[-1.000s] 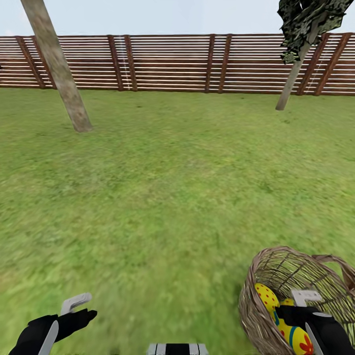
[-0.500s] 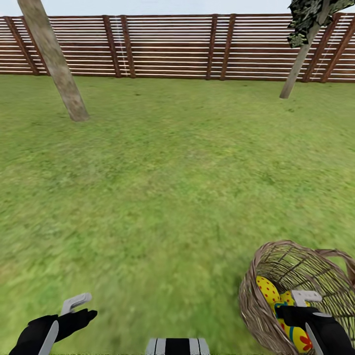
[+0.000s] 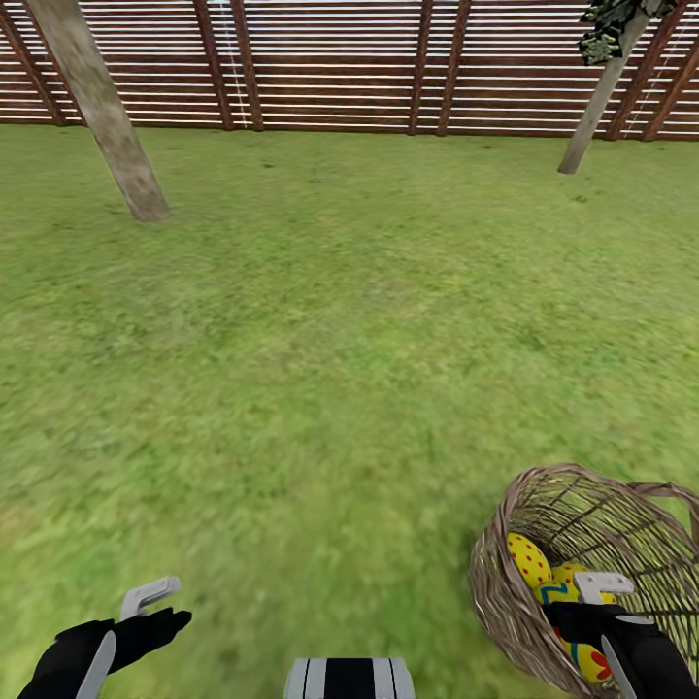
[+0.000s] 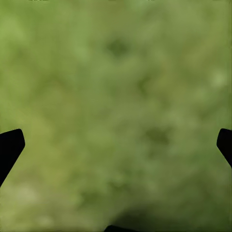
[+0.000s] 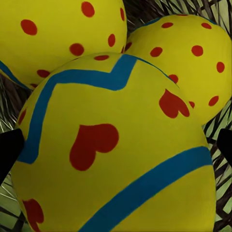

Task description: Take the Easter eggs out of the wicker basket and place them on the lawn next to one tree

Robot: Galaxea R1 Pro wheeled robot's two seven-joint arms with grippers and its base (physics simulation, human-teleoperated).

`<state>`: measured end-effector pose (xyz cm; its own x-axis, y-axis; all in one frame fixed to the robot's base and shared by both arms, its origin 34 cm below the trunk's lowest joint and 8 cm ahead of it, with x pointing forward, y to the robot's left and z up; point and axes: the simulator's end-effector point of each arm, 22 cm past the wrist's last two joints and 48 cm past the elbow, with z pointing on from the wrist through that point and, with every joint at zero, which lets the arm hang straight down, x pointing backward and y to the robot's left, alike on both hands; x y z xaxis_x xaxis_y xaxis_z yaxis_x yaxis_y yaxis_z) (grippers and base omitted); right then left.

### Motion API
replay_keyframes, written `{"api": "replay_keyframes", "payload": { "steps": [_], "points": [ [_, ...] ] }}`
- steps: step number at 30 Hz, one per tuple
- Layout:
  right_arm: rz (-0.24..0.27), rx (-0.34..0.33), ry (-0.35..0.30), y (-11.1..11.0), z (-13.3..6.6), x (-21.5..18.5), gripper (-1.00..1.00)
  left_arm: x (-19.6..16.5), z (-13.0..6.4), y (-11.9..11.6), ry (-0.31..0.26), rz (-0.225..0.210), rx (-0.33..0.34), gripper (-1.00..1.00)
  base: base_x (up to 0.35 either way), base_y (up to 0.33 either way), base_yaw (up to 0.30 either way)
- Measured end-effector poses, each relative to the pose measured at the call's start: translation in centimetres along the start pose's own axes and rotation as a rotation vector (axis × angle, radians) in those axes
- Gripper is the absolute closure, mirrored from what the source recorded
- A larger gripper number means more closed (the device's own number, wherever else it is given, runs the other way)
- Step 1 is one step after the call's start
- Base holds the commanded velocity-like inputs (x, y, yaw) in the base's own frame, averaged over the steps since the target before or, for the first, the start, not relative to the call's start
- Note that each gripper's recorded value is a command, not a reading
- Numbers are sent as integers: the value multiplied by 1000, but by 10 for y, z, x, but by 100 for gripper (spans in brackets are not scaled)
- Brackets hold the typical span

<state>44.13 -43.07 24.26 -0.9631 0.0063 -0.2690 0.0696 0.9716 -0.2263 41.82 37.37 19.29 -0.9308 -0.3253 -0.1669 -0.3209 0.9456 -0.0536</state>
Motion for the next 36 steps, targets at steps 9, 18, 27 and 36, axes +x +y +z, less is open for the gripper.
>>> {"api": "replay_keyframes", "payload": {
  "steps": [9,18,27,36],
  "points": [
    [-1,1,-2,-1,0,-1,100,4,2,-9,5,-8,13,-100,0,0,0],
    [-4,6,-2,-2,0,-1,100,5,2,-10,5,-9,14,-100,0,0,0],
    [-4,6,0,-2,0,0,100,4,2,-10,3,-8,15,-100,0,0,0],
    [-5,7,0,-1,0,0,100,4,2,-10,5,-8,15,-100,0,0,0]
  ]
}}
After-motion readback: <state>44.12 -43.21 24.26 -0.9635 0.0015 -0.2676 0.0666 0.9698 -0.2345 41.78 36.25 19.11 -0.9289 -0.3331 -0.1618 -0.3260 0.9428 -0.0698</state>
